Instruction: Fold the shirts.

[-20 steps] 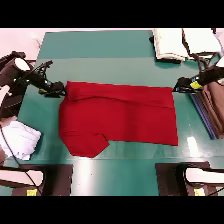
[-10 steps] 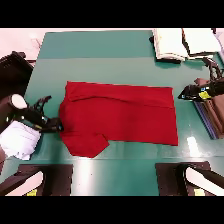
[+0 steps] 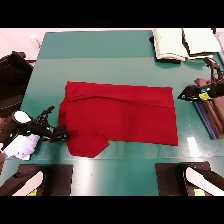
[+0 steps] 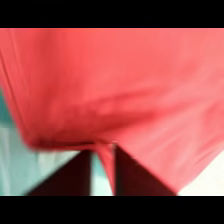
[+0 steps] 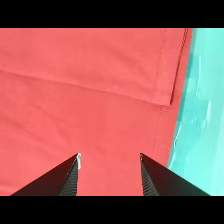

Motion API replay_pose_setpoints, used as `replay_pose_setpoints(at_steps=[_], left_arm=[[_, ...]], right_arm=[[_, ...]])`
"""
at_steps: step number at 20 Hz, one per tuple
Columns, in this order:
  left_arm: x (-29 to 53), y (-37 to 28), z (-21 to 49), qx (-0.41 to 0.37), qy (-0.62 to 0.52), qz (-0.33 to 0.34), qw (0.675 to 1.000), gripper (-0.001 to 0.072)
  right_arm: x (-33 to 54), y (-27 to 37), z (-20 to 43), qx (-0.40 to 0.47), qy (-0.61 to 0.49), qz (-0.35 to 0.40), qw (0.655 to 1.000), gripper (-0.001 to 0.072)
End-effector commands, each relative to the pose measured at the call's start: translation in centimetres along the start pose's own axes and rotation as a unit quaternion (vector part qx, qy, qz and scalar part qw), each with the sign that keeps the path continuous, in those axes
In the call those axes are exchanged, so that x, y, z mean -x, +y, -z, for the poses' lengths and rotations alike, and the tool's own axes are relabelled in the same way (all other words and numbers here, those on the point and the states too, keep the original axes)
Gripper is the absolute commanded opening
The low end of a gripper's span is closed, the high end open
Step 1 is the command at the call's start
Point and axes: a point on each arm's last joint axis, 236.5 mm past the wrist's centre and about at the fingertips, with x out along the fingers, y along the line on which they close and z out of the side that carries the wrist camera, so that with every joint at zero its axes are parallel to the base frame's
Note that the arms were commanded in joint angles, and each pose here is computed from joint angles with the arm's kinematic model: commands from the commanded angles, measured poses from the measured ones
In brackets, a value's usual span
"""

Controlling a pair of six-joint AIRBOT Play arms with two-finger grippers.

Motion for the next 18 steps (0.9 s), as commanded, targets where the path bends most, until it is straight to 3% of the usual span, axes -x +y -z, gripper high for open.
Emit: replay_pose_setpoints(at_steps=[1,6,11,18], left_arm=[[0.6,-1.7,-0.7,-0.018,-0.011,0.029,0.999,0.0026],[1.7,-2.6,-1.3,-0.049,-0.015,0.033,0.998,0.0026],[1.8,-2.6,-1.8,-0.054,-0.026,0.031,0.998,0.0025],[1.8,-2.5,-2.1,-0.054,-0.031,0.030,0.998,0.0026]], right_arm=[[-0.5,-0.6,1.9,0.009,0.034,0.006,0.999,0.0427],[-4.0,-5.2,11.8,-0.079,0.174,0.016,0.981,0.0430],[-5.7,-7.6,19.2,-0.204,0.233,-0.013,0.951,0.0457],[-9.1,-3.5,20.7,-0.195,0.234,-0.065,0.950,0.0446]])
